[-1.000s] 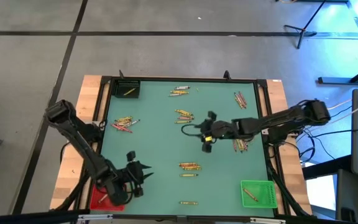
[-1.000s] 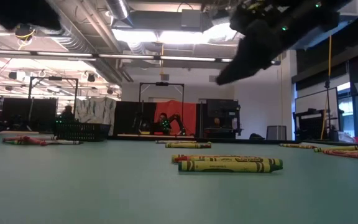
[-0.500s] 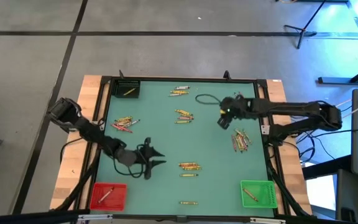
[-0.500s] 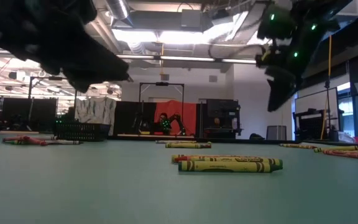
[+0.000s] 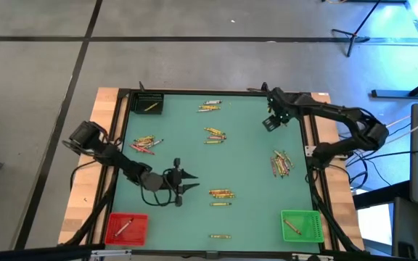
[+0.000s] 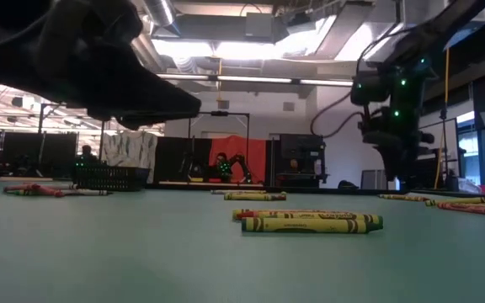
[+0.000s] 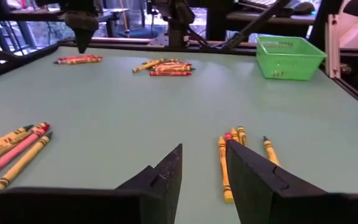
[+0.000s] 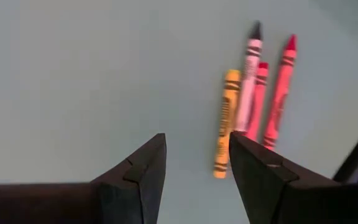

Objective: Sort crayons
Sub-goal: Put the yellow crayon into the black bin

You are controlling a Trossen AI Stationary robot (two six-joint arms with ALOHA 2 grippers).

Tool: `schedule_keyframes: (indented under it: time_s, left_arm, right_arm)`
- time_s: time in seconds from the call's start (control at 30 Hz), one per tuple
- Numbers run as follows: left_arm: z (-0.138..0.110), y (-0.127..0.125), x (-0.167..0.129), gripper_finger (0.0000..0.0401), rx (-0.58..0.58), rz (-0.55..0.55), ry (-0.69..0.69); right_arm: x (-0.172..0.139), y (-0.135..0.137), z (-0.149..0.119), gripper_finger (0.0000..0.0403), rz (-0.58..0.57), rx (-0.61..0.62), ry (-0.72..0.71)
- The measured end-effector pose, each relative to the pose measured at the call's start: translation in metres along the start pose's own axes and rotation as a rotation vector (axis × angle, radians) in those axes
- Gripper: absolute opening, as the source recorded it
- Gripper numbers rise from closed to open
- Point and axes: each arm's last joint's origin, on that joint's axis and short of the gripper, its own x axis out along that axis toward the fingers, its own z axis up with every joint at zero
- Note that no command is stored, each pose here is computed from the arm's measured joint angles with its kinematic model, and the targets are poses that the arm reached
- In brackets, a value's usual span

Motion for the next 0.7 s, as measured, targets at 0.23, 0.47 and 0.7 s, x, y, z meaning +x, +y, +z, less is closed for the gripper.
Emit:
schedule_keyframes:
  time_s: [0.23,0.47,0.7]
  left_arm:
    - [0.000,0.004,0.003,0.0108,0.006,-0.005,-0.002]
    - [0.006,0.012,0.008,0.0108,0.017,0.026,-0.038]
    - [0.006,0.013,0.009,0.0108,0.015,0.032,-0.038]
  right_arm:
    - [0.014,-0.013,0.005,0.0172,-0.021,0.042,0.036]
    - [0.025,-0.011,0.004,0.0172,-0.014,0.035,0.086]
    - [0.037,-0.010,0.004,0.0172,-0.012,0.029,0.137]
